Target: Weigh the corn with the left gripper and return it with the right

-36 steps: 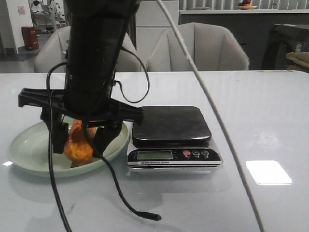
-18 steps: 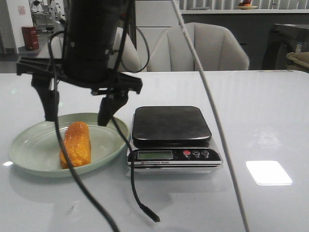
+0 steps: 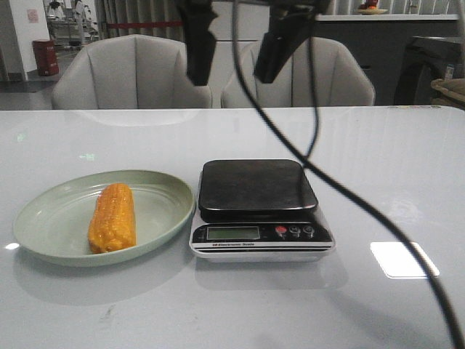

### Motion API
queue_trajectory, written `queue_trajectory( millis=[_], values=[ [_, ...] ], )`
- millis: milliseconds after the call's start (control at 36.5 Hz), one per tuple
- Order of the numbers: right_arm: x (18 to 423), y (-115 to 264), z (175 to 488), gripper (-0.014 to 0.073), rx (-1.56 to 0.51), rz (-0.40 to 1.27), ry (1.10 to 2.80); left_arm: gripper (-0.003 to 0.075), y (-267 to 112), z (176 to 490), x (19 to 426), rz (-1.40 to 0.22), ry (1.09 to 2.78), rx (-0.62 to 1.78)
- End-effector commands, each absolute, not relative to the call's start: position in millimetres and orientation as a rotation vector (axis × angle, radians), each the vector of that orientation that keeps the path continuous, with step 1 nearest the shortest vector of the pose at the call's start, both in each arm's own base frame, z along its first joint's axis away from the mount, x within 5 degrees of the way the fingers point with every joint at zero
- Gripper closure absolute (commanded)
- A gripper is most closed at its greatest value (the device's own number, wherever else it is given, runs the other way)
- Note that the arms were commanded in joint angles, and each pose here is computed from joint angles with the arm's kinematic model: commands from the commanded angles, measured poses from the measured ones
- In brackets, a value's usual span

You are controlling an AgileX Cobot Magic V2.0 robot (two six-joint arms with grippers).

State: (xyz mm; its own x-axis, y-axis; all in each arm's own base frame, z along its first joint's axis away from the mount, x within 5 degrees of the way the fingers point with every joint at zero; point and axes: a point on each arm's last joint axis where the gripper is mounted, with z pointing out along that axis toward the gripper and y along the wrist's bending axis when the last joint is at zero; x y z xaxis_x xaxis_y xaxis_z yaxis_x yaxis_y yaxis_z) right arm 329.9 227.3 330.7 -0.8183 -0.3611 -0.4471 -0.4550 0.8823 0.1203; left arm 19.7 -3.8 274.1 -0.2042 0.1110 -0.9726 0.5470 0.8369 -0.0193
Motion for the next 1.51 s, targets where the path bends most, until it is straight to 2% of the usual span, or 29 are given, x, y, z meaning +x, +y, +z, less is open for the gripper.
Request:
queue_trajectory(
  millis=[0, 411, 631, 850, 1097, 1316, 1426, 1481],
  values=[
    [309, 196, 369, -0.001, -0.557, 0.332, 2.484, 0.0606, -2, 288, 16, -0.459, 1.64, 0.486],
    [205, 123, 371, -0.001, -0.479, 0.377, 2.282, 0.0606, -2, 288, 16, -0.459, 1.64, 0.486],
    [148, 89, 371, -0.001, -0.425, 0.436, 2.051, 0.0606, -2, 288, 16, -0.459, 1.64, 0.486],
    [102, 60, 345, -0.001, -0.396, 0.447, 1.853, 0.0606, -2, 288, 16, -0.458, 1.64, 0.486],
    [66, 37, 298, -0.001, -0.385, 0.431, 1.636, 0.0606, -2, 288, 16, -0.457, 1.638, 0.486],
    [51, 30, 278, -0.001, -0.332, 0.479, 1.384, 0.0606, -2, 288, 16, -0.457, 1.638, 0.486],
    [51, 30, 275, -0.0009, -0.329, 0.482, 1.364, 0.0606, -2, 288, 16, -0.457, 1.638, 0.486],
    [51, 30, 274, 0.0022, -0.331, 0.481, 1.374, 0.0606, -2, 288, 16, -0.457, 1.638, 0.486]
  ],
)
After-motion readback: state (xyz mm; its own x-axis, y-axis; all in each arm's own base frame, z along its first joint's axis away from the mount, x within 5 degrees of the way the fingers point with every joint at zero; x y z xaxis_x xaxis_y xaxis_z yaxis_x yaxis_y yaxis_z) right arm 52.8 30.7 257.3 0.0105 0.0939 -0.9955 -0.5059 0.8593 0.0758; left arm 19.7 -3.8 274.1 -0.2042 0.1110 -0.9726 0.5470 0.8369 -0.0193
